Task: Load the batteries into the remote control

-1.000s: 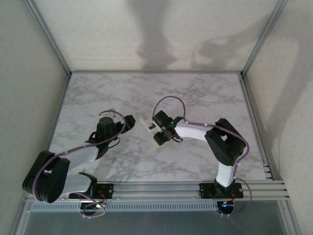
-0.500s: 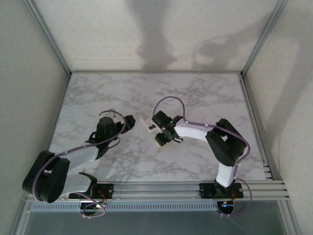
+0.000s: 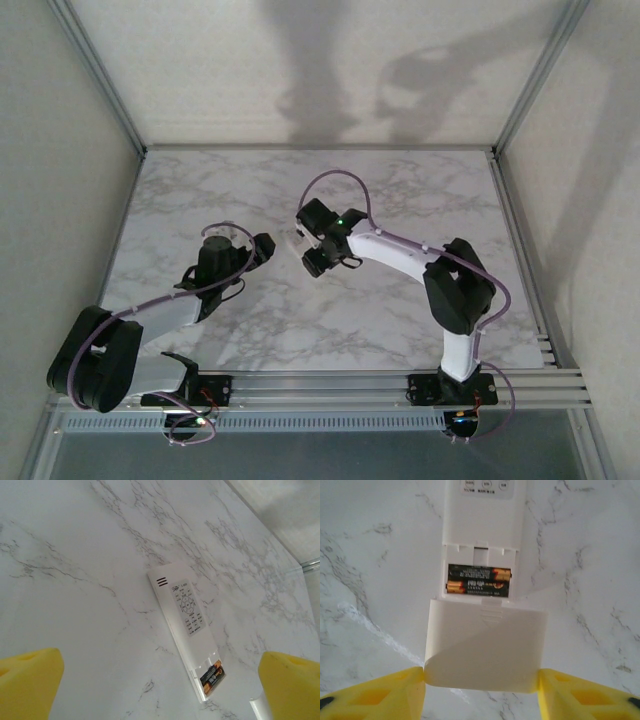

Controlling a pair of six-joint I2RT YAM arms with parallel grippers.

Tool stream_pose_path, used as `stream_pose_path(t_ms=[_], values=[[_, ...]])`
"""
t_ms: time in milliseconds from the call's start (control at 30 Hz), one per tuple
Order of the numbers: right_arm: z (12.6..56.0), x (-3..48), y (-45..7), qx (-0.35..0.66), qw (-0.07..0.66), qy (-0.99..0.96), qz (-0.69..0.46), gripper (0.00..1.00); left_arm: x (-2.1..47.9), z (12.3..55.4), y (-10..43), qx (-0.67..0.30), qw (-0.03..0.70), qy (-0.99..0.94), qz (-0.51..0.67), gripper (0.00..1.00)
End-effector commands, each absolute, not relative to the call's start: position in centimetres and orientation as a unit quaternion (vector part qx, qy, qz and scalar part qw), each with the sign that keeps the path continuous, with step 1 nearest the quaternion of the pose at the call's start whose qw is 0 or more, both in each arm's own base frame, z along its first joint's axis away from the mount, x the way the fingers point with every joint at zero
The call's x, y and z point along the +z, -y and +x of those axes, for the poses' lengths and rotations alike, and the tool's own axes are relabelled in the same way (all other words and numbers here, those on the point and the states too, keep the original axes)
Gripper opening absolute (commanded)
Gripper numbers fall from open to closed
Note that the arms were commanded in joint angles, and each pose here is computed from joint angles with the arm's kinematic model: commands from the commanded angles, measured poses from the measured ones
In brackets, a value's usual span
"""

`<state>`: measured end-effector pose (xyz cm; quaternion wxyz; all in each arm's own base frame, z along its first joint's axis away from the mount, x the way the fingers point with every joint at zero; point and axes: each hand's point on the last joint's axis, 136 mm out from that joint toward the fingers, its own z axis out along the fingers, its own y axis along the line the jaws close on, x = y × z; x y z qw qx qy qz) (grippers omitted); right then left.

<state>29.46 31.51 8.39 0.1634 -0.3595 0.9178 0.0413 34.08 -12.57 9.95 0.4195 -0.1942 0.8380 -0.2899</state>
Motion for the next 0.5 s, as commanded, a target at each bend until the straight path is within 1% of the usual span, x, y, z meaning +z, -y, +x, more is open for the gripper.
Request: stream_pose_path(t_ms=[0,233,467], values=[[28.4,7.1,-31.1,0.022,0.108,-0.926,-0.362,0.59,10.8,34.6,11.3,-0.275,0.435,-0.83,-0.214,1.0],[29.6,6.5,-32.1,0.009,0.098,-0.926,-0.366,0.6,10.7,34.5,9.7,-0.271,0.437,-0.824,-0.238,1.0],[30.4,5.7,-32.7,-0.007,0.087,-0.924,-0.372,0.6,10.8,34.3,9.5,-0.272,0.438,-0.822,-0.24,0.99]])
